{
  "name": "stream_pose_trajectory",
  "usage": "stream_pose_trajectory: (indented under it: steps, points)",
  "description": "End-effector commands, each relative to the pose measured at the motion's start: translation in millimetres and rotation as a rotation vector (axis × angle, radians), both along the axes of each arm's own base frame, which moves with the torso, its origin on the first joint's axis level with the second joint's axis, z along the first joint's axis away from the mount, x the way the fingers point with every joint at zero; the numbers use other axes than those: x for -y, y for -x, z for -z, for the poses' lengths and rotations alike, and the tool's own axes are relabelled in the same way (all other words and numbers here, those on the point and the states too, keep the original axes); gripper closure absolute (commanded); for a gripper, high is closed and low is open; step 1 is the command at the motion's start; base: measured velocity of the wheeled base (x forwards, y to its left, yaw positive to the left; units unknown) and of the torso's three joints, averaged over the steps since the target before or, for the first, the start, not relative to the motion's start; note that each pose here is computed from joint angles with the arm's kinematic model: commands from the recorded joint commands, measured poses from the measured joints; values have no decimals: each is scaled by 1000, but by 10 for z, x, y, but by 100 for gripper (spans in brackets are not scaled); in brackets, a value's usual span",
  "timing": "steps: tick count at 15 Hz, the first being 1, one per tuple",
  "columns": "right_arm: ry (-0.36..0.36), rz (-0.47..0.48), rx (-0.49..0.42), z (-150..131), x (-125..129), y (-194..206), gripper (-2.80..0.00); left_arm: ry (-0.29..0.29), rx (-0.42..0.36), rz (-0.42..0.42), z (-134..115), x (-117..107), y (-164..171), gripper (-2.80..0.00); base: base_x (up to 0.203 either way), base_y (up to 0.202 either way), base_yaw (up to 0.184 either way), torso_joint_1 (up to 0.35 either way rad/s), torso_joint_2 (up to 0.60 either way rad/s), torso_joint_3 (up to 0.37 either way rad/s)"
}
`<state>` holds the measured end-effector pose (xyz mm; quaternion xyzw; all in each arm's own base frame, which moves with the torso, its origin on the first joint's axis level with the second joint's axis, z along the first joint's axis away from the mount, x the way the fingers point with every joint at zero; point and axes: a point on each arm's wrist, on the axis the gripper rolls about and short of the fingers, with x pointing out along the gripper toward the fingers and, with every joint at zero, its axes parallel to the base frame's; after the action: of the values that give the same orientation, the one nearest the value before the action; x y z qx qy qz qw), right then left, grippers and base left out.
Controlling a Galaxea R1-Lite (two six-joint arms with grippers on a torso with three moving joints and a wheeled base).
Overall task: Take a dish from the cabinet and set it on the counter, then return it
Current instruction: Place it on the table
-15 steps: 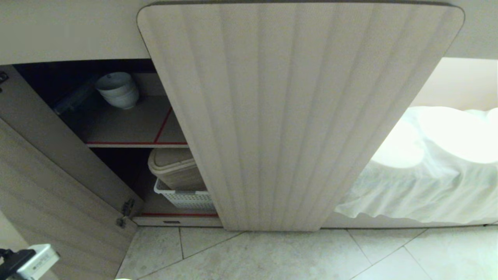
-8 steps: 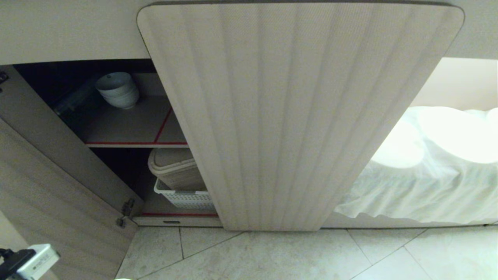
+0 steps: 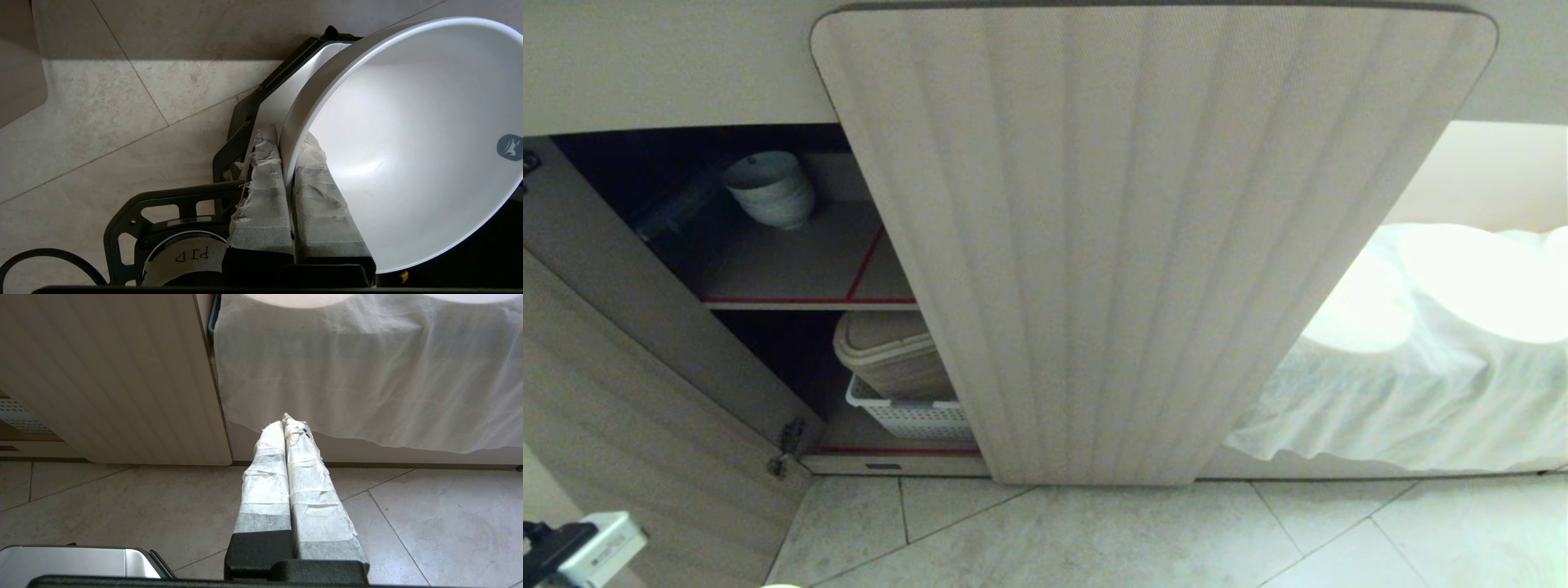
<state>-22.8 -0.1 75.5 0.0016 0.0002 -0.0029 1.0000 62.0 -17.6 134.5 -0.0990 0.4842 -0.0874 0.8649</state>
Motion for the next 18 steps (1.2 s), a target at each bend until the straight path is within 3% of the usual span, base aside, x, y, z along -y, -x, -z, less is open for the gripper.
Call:
stream_pose_trajectory:
  steps: [1,7,18]
  points:
    - [0,0,0,0,0,0,0,1,-2,-2,-6,1,-5,0,0,0,0,0,0,0]
    - [2,0,0,0,0,0,0,1,0,1,-10,3,-6,0,0,0,0,31,-148,-155]
    - [3,1,0,0,1,0,0,2,-5,3,2,4,-8,0,0,0,0,184,-493,-287]
